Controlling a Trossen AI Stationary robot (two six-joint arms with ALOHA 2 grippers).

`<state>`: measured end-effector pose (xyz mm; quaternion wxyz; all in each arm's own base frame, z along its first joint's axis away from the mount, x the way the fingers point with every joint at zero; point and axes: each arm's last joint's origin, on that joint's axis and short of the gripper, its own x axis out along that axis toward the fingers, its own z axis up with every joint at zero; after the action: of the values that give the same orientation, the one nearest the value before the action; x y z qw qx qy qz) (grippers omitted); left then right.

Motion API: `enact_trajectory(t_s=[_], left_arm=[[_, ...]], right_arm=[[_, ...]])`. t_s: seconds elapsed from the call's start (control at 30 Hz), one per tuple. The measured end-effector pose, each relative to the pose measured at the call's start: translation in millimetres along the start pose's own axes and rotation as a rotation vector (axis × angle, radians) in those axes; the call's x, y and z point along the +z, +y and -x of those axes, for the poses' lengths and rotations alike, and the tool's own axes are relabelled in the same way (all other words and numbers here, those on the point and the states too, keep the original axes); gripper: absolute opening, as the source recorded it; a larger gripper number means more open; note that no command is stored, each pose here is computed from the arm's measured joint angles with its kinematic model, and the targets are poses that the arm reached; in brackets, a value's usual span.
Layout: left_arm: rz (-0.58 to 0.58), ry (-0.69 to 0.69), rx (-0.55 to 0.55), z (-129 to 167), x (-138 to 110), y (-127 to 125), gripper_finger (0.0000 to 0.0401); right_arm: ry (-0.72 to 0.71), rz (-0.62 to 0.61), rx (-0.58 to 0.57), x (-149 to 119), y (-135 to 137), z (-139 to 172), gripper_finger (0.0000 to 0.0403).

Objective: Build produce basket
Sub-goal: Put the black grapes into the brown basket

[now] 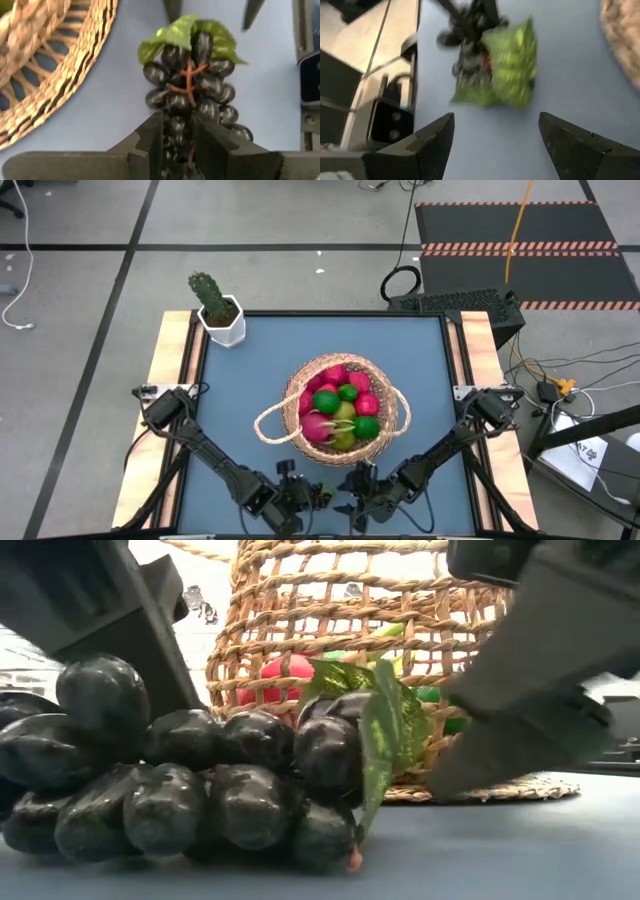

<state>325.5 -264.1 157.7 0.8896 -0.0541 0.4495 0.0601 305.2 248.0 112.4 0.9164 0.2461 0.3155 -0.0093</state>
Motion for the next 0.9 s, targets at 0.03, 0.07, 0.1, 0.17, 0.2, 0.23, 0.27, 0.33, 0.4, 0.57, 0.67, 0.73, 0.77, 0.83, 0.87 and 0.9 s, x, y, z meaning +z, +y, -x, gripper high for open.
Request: enact_trajectory(t_s=[0.03,0.07,0.1,0.17,0.2,0.23,0.27,0.33,0.4,0.57,0.67,0.73,0.77,0.83,0.87,0.9], left_arm=[[0.001,-0.009,-0.006,-0.4,1.5,-0.2,0.0103],[0.001,-0.016,-0.010,-0.8,2.9,0.0,0.0103],[0.003,-0.023,-0.014,-1.0,3.9,-0.2,0.0103],[0.005,-0.029,-0.016,-1.9,5.8,0.7,0.0103],[0.006,-0.030,-0.017,-1.9,6.1,0.6,0.0103],[0.006,-0.030,-0.017,-2.0,6.1,0.7,0.0103],[0.006,-0.029,-0.016,-2.1,6.2,0.9,0.0103],[0.003,-0.029,-0.015,-2.1,6.1,1.0,0.0103],[0.003,-0.030,-0.016,-2.0,6.1,0.8,0.0103],[0.000,-0.037,-0.029,-1.9,7.0,-0.4,0.0103],[-0.004,-0.040,-0.036,-1.8,7.4,-1.0,0.0103],[-0.004,-0.040,-0.036,-1.8,7.4,-0.9,0.0103],[-0.004,-0.040,-0.037,-1.8,7.3,-1.0,0.0103],[-0.007,-0.040,-0.037,-1.8,7.4,-1.0,0.0103],[-0.010,-0.040,-0.037,-1.8,7.3,-1.1,0.0103],[-0.010,-0.040,-0.037,-1.8,7.3,-1.1,0.0103]], right_arm=[[-0.014,0.000,-0.007,1.4,-0.6,-0.5,0.0283],[-0.020,-0.004,-0.008,2.9,-1.2,-1.1,0.0283],[-0.026,-0.005,-0.009,4.4,-1.8,-1.7,0.0283],[-0.036,-0.009,-0.008,5.8,-3.7,-4.7,0.0283],[-0.040,-0.013,-0.006,5.9,-4.5,-6.4,0.0283],[-0.041,-0.015,-0.008,5.1,-6.4,-9.3,0.0283],[-0.040,-0.019,-0.005,4.2,-8.1,-12.6,0.0283],[-0.037,-0.019,-0.017,1.2,-13.0,-18.6,0.0283],[-0.049,-0.030,-0.007,1.0,-14.1,-22.1,0.0283],[-0.080,-0.031,0.013,2.4,-16.2,-28.3,0.0276],[-0.085,-0.020,0.014,4.5,-17.2,-29.2,0.0264],[-0.091,-0.009,0.016,5.7,-17.4,-29.6,0.0251],[-0.091,-0.010,0.017,5.8,-17.3,-29.6,0.0242],[-0.092,-0.006,0.017,5.8,-17.3,-29.6,0.0222],[-0.091,-0.003,0.016,5.7,-17.4,-29.6,0.0210],[-0.092,0.000,0.017,5.8,-17.4,-29.6,0.0197]])
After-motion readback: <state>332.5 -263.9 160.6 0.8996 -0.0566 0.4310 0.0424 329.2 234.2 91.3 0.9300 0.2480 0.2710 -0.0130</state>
